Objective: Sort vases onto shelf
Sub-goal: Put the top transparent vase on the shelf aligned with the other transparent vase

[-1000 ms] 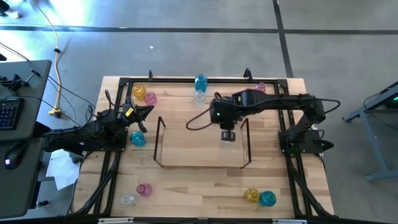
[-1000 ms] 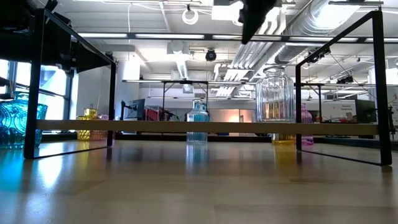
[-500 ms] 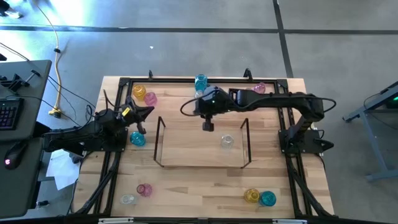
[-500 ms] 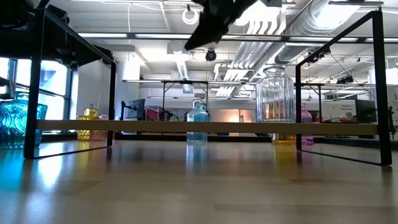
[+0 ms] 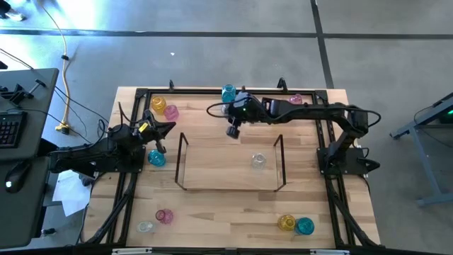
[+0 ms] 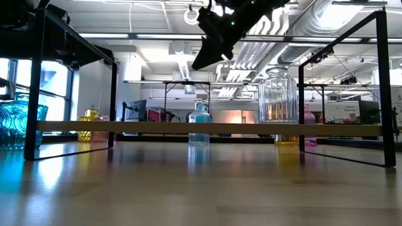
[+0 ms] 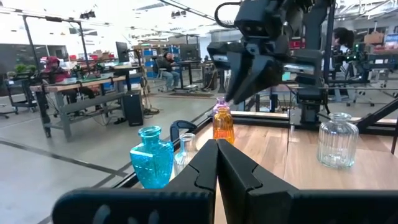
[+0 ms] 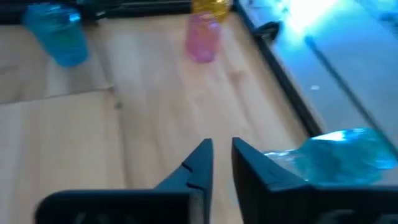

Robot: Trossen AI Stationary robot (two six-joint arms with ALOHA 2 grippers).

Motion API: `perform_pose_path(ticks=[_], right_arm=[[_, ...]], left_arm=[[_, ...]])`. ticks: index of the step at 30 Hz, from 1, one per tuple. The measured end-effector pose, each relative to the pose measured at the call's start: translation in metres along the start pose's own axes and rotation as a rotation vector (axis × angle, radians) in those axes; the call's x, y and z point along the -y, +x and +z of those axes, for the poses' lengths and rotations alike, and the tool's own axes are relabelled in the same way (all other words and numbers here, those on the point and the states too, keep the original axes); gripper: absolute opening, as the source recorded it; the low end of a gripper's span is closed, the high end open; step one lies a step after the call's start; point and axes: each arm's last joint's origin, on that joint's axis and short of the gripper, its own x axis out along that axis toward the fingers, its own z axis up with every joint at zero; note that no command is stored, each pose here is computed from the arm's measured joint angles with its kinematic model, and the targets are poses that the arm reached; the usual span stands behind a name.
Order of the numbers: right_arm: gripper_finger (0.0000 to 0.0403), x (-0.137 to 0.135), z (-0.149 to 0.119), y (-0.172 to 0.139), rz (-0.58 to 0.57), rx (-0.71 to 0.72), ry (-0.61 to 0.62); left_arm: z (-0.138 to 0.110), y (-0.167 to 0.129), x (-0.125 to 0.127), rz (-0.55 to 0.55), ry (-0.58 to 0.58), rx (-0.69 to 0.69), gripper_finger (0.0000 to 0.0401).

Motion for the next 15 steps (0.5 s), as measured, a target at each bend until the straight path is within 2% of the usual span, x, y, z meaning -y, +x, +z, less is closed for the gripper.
perform_pose_path(ticks=[9,15], right_arm=[[0.0183,0.021,-0.004,0.003,-0.066,-0.024,0.173],[0.0229,0.021,-0.012,0.020,-0.078,-0.058,0.200]], left_arm=[[-0.001,0.000,0.000,0.000,-0.031,-0.012,0.0000],[-0.002,0.000,0.000,-0.005,-0.064,-0.025,0.0000]])
